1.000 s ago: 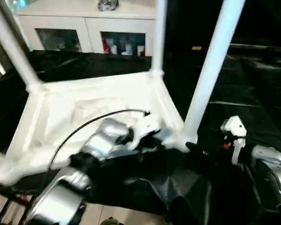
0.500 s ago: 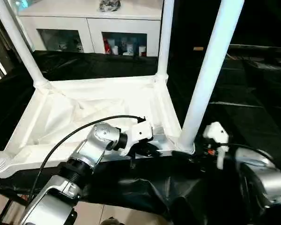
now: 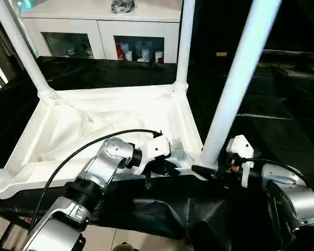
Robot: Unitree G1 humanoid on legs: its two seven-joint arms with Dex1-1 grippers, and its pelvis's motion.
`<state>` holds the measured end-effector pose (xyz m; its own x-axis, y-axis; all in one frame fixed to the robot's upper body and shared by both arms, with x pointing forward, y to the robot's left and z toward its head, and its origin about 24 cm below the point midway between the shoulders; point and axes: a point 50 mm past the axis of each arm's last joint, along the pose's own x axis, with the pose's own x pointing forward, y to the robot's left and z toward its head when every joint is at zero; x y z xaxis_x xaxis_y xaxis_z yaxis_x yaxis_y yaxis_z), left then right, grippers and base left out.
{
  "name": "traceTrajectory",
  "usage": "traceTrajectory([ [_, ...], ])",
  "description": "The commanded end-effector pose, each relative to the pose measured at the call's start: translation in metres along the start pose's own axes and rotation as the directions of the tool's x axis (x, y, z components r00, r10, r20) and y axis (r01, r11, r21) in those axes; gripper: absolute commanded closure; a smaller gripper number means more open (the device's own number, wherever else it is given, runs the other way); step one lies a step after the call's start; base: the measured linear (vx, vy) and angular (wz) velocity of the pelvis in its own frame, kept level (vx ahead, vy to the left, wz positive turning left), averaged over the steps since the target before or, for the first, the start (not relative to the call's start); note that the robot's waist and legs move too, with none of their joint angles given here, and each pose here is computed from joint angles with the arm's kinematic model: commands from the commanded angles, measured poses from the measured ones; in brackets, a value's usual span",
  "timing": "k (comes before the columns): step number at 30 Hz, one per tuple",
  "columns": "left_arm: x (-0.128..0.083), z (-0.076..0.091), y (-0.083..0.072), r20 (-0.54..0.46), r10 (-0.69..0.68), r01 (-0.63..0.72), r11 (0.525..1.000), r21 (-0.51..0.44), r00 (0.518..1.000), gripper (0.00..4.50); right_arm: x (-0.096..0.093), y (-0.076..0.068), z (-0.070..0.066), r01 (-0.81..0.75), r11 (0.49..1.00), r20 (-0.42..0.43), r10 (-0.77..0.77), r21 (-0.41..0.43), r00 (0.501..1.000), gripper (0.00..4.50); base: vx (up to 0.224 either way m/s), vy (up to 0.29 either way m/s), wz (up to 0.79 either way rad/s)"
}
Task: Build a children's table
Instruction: Rotate leg to tighten
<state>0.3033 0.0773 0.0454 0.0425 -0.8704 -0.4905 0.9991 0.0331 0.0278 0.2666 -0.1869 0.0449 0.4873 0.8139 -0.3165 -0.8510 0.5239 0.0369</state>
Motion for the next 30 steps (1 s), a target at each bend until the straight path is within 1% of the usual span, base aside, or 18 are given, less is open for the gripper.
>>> traceTrajectory([
  [1,0.002,0.005,-0.005,0.114,-0.022,0.024,1.0,-0.012,0.993,4.5,0.002,0.001,0.005,-0.027,1.0,0.026,0.027,-0.002,0.999,1.21,0.0,0.0,0.0],
  [5,0.0,0.004,-0.005,0.125,-0.02,0.023,1.0,-0.022,0.992,4.5,0.003,0.002,0.005,-0.037,0.999,0.038,0.037,0.012,0.999,1.53,0.0,0.0,0.0],
  [6,-0.001,0.004,-0.004,0.129,-0.017,0.021,0.999,-0.024,0.991,4.5,0.004,0.003,0.005,-0.04,0.999,0.041,0.039,0.016,0.998,1.53,0.0,0.0,0.0],
  [7,-0.001,0.005,-0.004,0.136,-0.015,0.019,0.999,-0.03,0.991,4.5,0.005,0.003,0.005,-0.033,0.999,0.043,0.033,0.007,0.999,1.74,0.0,0.0,0.0],
  [12,-0.001,0.006,-0.002,0.144,0.009,-0.002,0.999,-0.048,0.989,4.5,0.01,0.005,0.004,-0.031,0.999,0.053,0.03,0.023,0.998,1.88,0.0,0.0,0.0],
  [14,0.002,0.007,0.003,0.143,0.058,-0.048,0.996,-0.071,0.988,4.5,0.015,0.006,0.002,-0.007,0.998,0.068,0.003,0.062,0.998,1.92,0.0,0.0,0.0],
  [16,0.011,0.01,0.012,0.119,0.148,-0.137,0.986,-0.096,0.982,4.5,0.033,0.002,-0.008,0.156,0.979,0.032,-0.162,0.131,0.986,1.92,0.0,0.0,0.0],
  [18,0.023,0.015,0.018,0.093,0.201,-0.191,0.976,-0.108,0.975,4.5,0.052,0.0,-0.018,0.322,0.935,-0.032,-0.321,0.149,0.946,1.93,0.0,0.0,0.0],
  [19,0.025,0.016,0.018,0.09,0.207,-0.197,0.974,-0.108,0.974,4.5,0.055,0.0,-0.019,0.339,0.929,-0.039,-0.337,0.149,0.941,1.93,0.0,0.0,0.0],
  [21,0.037,0.023,0.02,0.07,0.23,-0.222,0.97,-0.098,0.971,4.5,0.074,0.001,-0.02,0.45,0.879,-0.091,-0.441,0.157,0.893,1.93,0.0,0.0,0.0],
  [22,0.043,0.026,0.021,0.068,0.243,-0.236,0.966,-0.104,0.968,4.5,0.083,0.003,-0.016,0.459,0.875,-0.088,-0.451,0.153,0.888,1.93,0.0,0.0,0.0],
  [23,0.043,0.026,0.021,0.068,0.243,-0.236,0.966,-0.104,0.968,4.5,0.083,0.003,-0.016,0.459,0.875,-0.088,-0.451,0.153,0.888,1.93,0.0,0.0,0.0],
  [24,0.046,0.029,0.022,0.067,0.253,-0.245,0.963,-0.108,0.965,4.5,0.088,0.005,-0.013,0.461,0.875,-0.083,-0.453,0.149,0.888,1.93,0.0,0.0,0.0],
  [25,0.049,0.031,0.023,0.064,0.266,-0.258,0.96,-0.111,0.962,4.5,0.095,0.008,-0.008,0.428,0.894,-0.064,-0.423,0.134,0.904,1.93,0.0,0.0,0.0],
  [26,0.049,0.031,0.023,0.064,0.266,-0.258,0.96,-0.111,0.962,4.5,0.095,0.008,-0.008,0.428,0.894,-0.064,-0.423,0.134,0.904,1.93,0.0,0.0,0.0],
  [27,0.052,0.034,0.024,0.065,0.281,-0.273,0.955,-0.113,0.958,4.5,0.099,0.009,-0.001,0.399,0.905,-0.033,-0.399,0.148,0.916,1.37,0.0,0.0,0.0],
  [28,0.053,0.036,0.025,0.07,0.29,-0.282,0.953,-0.109,0.954,4.5,0.1,0.009,0.003,0.381,0.909,-0.012,-0.385,0.168,0.923,1.24,0.0,0.0,0.0],
  [30,0.053,0.038,0.027,0.078,0.304,-0.295,0.949,-0.108,0.95,4.5,0.101,0.006,0.008,0.368,0.909,0.018,-0.379,0.195,0.925,1.16,0.0,0.0,0.0],
])
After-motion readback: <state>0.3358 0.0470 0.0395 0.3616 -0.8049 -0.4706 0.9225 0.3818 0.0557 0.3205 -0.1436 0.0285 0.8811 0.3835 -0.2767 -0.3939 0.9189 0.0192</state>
